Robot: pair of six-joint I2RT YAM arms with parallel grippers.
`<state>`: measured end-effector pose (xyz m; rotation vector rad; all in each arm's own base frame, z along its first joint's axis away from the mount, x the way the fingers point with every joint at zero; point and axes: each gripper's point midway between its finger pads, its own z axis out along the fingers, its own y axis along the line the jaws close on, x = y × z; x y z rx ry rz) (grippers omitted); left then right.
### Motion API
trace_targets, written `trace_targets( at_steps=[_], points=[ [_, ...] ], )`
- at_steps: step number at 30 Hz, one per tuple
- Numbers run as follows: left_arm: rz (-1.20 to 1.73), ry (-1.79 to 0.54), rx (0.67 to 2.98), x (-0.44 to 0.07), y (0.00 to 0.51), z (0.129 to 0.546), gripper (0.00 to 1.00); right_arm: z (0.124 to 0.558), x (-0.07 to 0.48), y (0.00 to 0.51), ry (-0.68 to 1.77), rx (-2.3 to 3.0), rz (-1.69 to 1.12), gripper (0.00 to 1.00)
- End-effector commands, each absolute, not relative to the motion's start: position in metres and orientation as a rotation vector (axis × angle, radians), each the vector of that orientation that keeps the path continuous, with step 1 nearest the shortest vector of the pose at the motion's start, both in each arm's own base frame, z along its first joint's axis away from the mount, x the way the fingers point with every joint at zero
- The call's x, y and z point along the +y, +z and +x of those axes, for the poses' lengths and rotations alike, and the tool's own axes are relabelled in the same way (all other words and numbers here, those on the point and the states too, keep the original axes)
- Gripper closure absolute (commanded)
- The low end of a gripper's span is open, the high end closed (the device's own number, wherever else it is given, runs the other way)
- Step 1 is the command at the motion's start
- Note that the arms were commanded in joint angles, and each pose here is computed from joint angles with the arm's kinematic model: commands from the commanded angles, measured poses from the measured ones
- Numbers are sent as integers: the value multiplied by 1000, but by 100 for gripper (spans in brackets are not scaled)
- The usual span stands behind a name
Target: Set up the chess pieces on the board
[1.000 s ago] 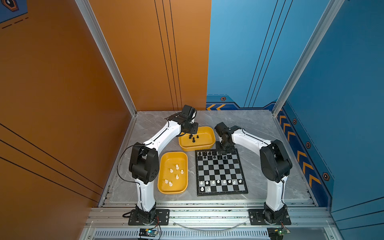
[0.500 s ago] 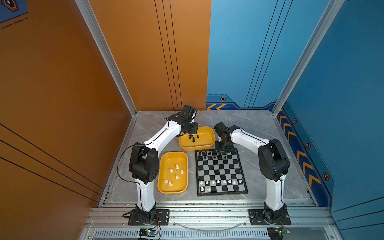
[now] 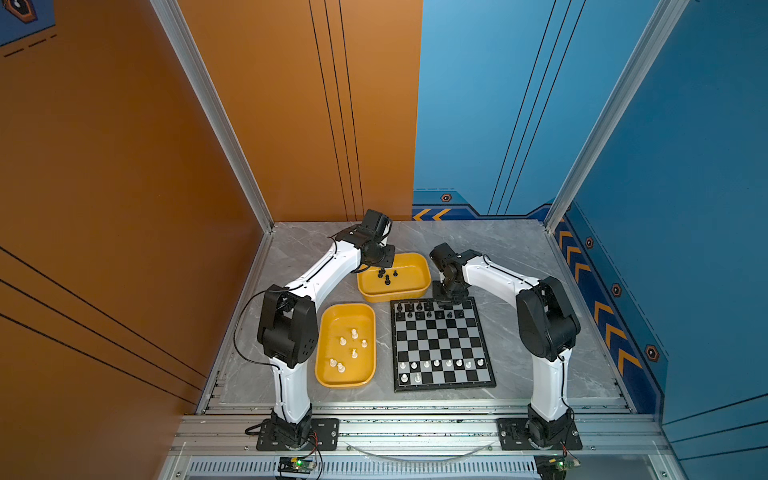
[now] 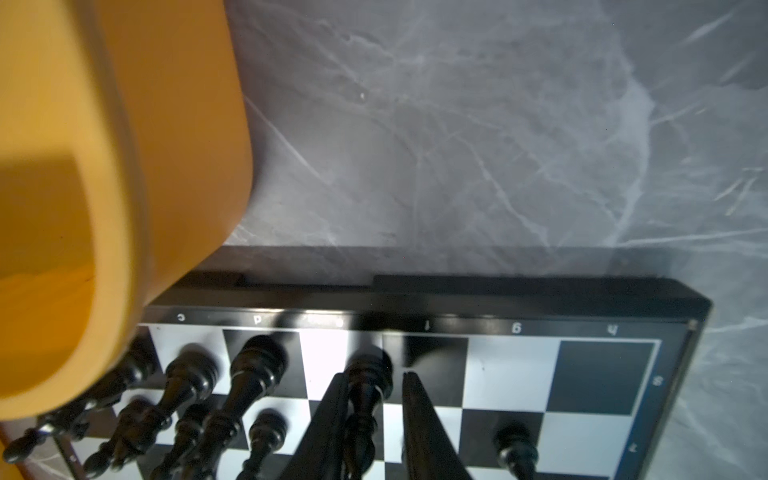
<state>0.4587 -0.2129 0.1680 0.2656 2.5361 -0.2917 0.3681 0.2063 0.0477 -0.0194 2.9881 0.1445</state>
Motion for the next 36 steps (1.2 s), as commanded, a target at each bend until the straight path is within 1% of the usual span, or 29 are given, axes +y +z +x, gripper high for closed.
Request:
trace_targets(
  at_steps=[1,20,26,29,33,35,36],
  points=[
    [281,-275,2525,-208,179,458,65,370,196,45,90,2992,-12,74],
    [284,-284,2530,-210,178,459,66,365,182,43,51,2996,6,74],
    [282,-282,2529,-210,178,460,66,367,182,46,51,2987,5,73],
    [283,-284,2527,-210,179,460,65,367,183,49,60,2982,5,67],
    [280,-281,2523,-210,181,459,65,371,185,61,80,2944,0,51],
    [282,-283,2523,-210,181,459,65,373,185,67,88,2929,3,47],
    [280,-284,2523,-210,181,459,65,374,186,72,95,2918,5,46]
  ],
)
